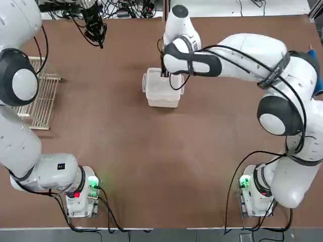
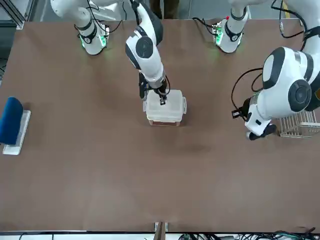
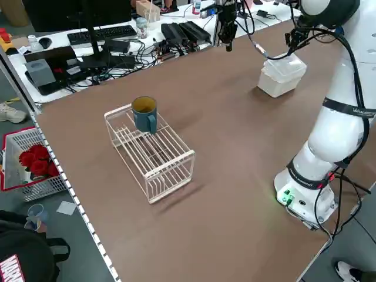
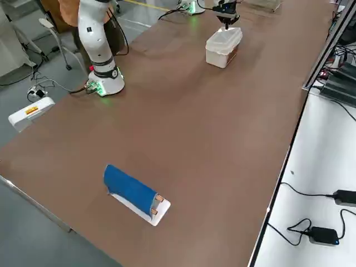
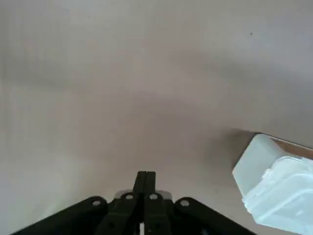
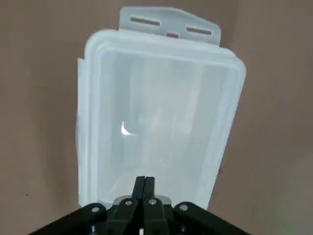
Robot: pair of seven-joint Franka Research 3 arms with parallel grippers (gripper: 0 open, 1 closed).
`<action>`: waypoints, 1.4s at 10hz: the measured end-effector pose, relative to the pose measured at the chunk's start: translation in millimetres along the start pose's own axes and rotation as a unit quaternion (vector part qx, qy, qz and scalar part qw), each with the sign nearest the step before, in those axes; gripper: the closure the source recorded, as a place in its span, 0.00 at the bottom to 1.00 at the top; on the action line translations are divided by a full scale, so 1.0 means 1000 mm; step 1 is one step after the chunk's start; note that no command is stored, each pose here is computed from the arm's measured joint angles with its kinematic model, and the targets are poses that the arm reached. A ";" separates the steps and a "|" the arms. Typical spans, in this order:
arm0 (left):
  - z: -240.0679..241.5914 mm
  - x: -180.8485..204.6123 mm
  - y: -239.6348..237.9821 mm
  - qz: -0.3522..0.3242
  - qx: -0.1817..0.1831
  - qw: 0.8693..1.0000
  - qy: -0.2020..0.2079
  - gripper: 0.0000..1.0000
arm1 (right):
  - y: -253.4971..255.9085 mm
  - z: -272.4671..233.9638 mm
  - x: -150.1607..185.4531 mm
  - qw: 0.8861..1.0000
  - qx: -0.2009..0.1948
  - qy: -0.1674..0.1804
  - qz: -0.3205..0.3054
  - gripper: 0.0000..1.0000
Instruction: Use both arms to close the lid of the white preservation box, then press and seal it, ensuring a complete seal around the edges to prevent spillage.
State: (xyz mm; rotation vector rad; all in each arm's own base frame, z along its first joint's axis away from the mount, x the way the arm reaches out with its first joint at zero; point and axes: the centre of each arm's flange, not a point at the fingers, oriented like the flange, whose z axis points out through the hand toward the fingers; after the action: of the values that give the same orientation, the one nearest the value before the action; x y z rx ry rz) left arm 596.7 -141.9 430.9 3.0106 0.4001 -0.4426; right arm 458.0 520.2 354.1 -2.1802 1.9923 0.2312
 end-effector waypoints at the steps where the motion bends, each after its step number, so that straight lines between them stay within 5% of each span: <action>1: 0.007 0.001 0.004 -0.006 -0.007 1.000 -0.008 0.99 | -0.002 0.013 0.001 1.000 0.003 0.000 0.001 0.99; 7: 0.091 -0.046 0.103 -0.076 -0.031 0.996 0.017 0.99 | -0.007 0.035 0.004 1.000 0.013 -0.002 0.004 0.99; 14: 0.182 -0.085 0.154 -0.102 -0.051 0.993 0.041 0.99 | -0.005 0.038 0.000 1.000 0.015 -0.003 -0.001 0.99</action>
State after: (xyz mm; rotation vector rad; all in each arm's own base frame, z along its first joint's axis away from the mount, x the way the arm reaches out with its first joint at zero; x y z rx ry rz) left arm 508.9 -330.9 286.6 2.9084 0.7175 -0.3005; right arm 462.7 529.2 317.5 -2.1614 1.9769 0.2075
